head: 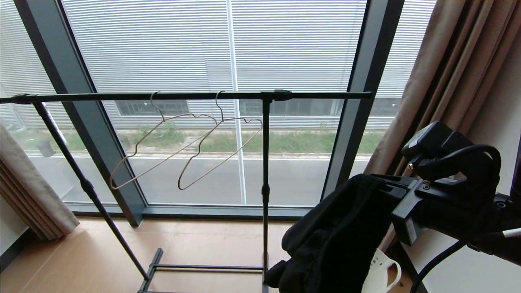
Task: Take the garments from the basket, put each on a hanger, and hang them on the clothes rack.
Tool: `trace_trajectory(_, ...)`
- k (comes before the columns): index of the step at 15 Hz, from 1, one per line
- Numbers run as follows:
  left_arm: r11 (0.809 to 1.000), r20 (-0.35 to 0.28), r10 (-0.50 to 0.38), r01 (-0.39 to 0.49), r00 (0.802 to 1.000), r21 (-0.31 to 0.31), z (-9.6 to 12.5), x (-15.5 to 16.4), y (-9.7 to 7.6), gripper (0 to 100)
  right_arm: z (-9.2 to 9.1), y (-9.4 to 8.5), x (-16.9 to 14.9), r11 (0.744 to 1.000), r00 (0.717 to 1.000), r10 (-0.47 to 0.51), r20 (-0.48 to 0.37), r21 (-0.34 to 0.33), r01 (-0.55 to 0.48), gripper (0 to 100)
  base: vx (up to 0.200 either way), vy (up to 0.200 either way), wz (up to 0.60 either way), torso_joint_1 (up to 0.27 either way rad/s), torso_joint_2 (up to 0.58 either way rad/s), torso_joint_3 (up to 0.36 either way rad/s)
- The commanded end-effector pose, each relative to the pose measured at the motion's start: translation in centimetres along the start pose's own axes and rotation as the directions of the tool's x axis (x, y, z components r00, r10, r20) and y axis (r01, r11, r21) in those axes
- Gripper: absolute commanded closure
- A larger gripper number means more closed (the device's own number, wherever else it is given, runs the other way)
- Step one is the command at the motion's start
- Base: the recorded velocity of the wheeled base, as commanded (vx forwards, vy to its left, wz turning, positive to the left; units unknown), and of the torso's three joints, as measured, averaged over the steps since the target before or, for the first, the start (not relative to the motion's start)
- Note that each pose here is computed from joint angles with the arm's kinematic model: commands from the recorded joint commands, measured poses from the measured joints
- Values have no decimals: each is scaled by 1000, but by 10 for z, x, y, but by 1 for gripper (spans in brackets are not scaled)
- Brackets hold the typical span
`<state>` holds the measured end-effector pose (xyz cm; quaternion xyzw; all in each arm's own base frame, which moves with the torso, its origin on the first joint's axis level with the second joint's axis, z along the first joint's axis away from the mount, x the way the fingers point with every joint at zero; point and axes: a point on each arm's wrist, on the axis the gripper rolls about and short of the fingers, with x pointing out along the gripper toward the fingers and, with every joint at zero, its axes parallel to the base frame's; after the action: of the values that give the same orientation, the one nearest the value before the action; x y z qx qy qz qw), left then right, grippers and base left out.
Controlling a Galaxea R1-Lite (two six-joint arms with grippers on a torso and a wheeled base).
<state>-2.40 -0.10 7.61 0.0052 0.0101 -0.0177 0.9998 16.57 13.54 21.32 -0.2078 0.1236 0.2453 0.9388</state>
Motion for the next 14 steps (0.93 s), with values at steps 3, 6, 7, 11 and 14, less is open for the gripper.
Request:
trace_trajectory(3,1000,-3,0,0,1000,0,0,0,0,0,1,0,0,1000,1000,-6,17,4,6,100,0,200,0,-14,-6,7)
trace_trajectory(6,1000,-1,0,0,1000,0,0,0,0,0,0,0,0,1000,1000,-5,14,4,5,100,0,200,0,10,6,4)
trace_trajectory(7,1000,-1,0,0,1000,0,0,0,0,0,0,0,0,1000,1000,-5,14,4,5,100,0,200,0,-2,7,-2)
trace_trajectory(11,1000,-1,0,0,1000,0,0,0,0,0,0,0,0,1000,1000,-5,14,2,5,100,0,200,0,6,1,2)
trace_trajectory(14,1000,-1,0,0,1000,0,0,0,0,0,0,0,0,1000,1000,-5,14,2,5,100,0,200,0,2,2,1)
